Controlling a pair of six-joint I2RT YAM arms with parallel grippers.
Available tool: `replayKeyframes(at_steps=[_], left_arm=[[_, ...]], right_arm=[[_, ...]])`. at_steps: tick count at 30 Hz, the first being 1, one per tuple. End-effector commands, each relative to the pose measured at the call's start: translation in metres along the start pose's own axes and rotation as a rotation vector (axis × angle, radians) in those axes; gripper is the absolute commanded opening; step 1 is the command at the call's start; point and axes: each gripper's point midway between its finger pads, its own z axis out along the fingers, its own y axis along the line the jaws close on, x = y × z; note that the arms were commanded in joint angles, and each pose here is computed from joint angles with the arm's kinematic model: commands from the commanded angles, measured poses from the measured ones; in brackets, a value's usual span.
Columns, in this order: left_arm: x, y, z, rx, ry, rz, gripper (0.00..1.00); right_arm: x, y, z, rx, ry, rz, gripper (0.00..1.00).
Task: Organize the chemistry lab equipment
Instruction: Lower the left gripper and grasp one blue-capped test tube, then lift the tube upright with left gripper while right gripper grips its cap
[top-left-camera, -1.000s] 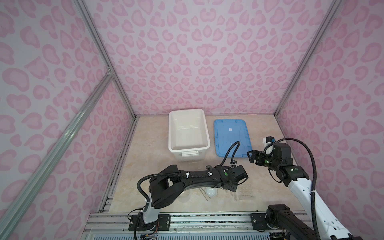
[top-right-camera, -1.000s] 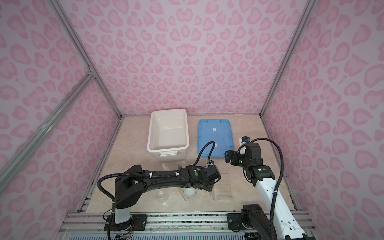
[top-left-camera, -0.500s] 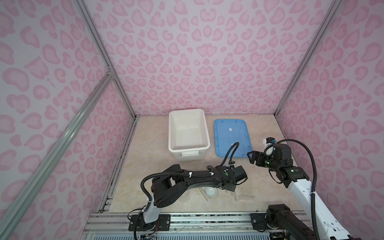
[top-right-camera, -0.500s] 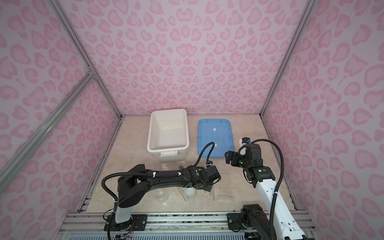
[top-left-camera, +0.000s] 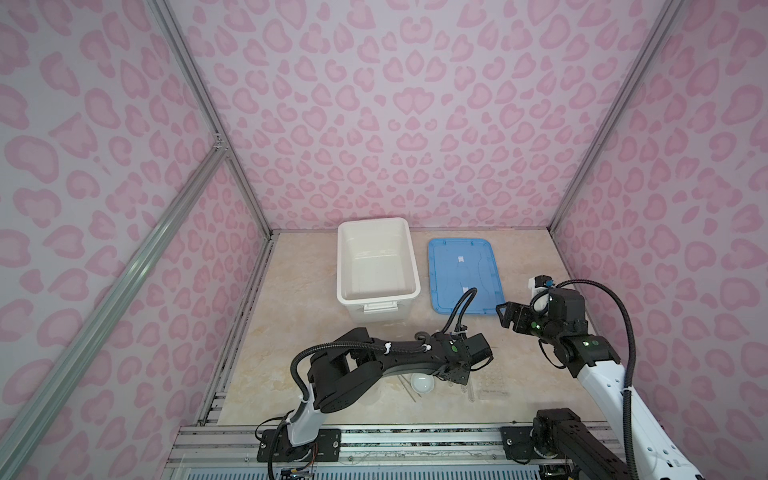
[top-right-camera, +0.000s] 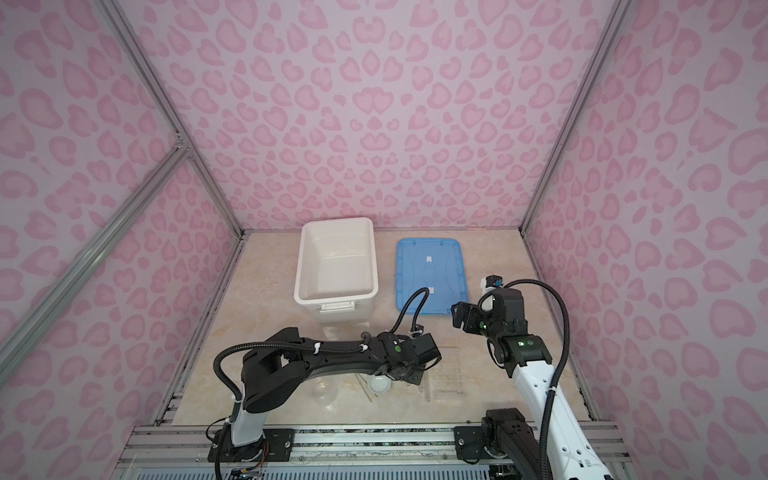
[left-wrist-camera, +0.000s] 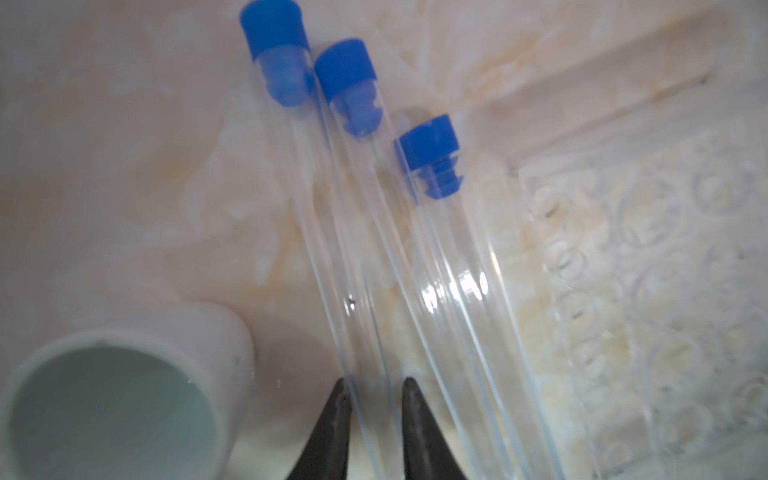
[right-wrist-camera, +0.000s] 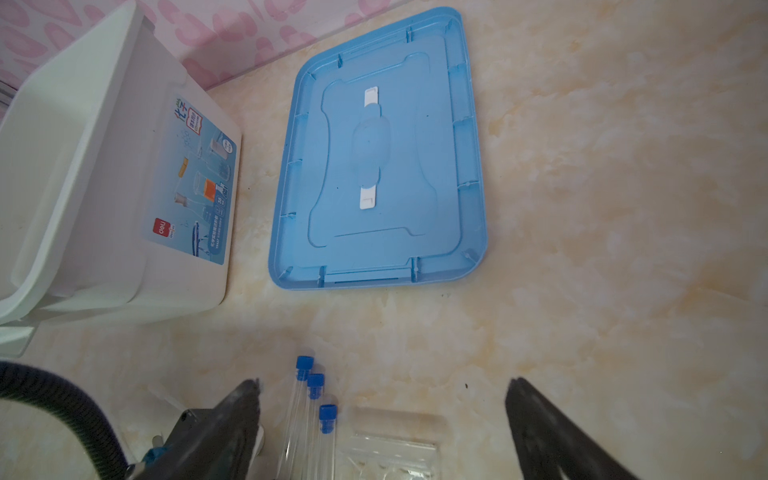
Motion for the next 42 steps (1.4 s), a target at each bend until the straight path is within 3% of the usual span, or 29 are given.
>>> replayKeyframes(at_steps=[1,13,21,27,32,38,42], left_arm=[[0.003,0.002,0.005,-0.01,0.018,-0.014,0.24],[-0.006,0.005,-0.002,-0.017,-0.019,-0.023,0.15],[-0.028,-0.002,-0.029,0.078,-0.164,-0.011,0.13],[-0.043,-0.019,-0.059,0.201,-0.305,0.046,0.11],[-0.047,-0.023,-0.084,0.278,-0.432,0.098,0.11],[-0.047,-0.018,-0.101,0.312,-0.517,0.123,0.09],[-0.047,-0.014,-0.102,0.3,-0.529,0.124,0.09]], right_arm=[[0.0,0.0,0.0,-0.002,-0.005,0.004,0.93],[0.0,0.0,0.001,-0.009,-0.003,0.006,0.94],[0.0,0.007,0.002,-0.062,0.017,0.027,0.94],[0.004,0.034,0.003,-0.213,0.114,0.057,0.92],[0.013,0.074,0.005,-0.437,0.232,0.083,0.83],[0.035,0.094,0.018,-0.467,0.364,0.037,0.75],[0.041,0.102,0.023,-0.478,0.383,0.021,0.68]])
